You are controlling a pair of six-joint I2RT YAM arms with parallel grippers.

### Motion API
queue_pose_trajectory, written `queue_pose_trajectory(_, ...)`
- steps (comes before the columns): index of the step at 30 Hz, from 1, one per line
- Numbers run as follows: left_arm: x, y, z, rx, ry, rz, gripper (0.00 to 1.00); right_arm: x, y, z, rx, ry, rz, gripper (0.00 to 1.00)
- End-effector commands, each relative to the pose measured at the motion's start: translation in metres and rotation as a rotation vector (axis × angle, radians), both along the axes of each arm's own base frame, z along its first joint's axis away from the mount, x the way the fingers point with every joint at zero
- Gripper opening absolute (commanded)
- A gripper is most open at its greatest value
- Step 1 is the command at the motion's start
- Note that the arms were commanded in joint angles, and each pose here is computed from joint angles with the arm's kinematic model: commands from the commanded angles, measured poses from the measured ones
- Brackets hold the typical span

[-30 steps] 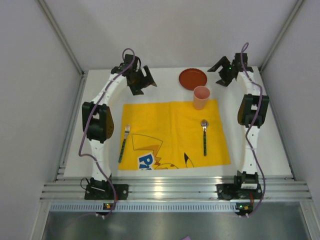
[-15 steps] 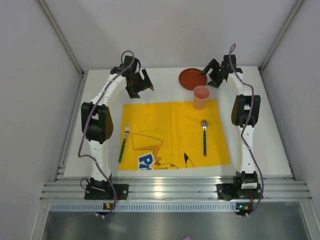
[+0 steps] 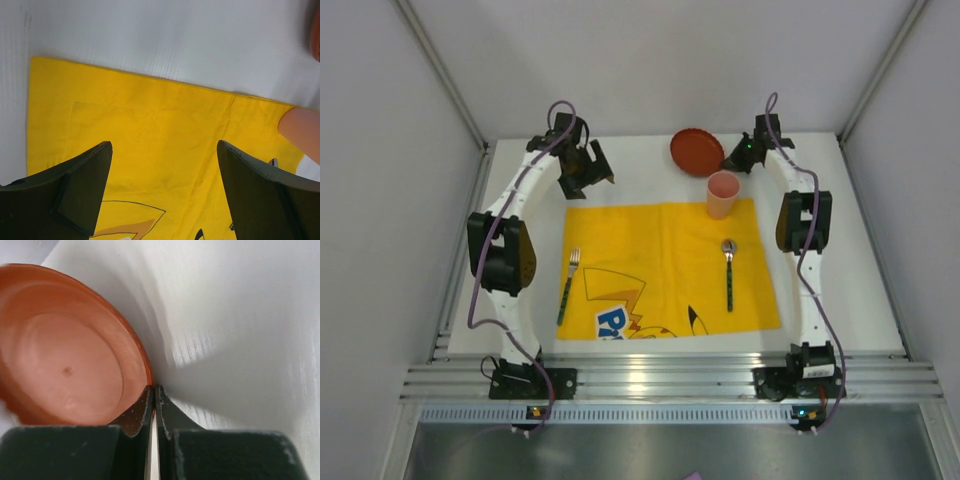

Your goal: Set the dinner table for one person

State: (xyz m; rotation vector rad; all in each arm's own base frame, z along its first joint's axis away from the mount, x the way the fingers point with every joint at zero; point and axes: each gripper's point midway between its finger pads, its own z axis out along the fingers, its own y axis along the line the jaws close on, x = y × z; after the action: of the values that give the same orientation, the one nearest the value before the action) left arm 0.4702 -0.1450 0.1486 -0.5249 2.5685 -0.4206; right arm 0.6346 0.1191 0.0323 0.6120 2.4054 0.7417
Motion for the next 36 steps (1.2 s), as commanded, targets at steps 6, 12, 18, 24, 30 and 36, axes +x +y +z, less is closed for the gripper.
queue_pose_trajectory(6, -0.015, 0.008, 0.027, 0.013, -0.062, -0.059, 0.91, 0.012, -0.095, 0.055, -0.068, -0.108, -0.178, 0.00)
queue_pose_trajectory(12, -0.023, 0.023, 0.035, 0.063, -0.086, -0.057, 0.91, 0.007, -0.124, 0.220, -0.005, -0.403, -0.215, 0.00)
queue_pose_trajectory(18, -0.051, 0.046, 0.049, 0.080, -0.093, -0.012, 0.91, -0.066, -0.079, 0.297, -0.030, -0.491, -0.046, 0.00)
queue_pose_trajectory(24, -0.085, 0.053, 0.035, 0.093, -0.095, -0.023, 0.91, -0.175, 0.017, 0.273, -0.085, -0.415, 0.269, 0.00)
queue_pose_trajectory(30, -0.102, 0.054, 0.020, 0.091, -0.084, -0.043, 0.90, -0.283, 0.061, 0.185, -0.134, -0.186, 0.429, 0.00)
queue_pose_trajectory(36, -0.111, 0.048, 0.013, 0.060, -0.068, -0.069, 0.91, -0.322, 0.062, 0.113, -0.201, -0.019, 0.425, 0.00)
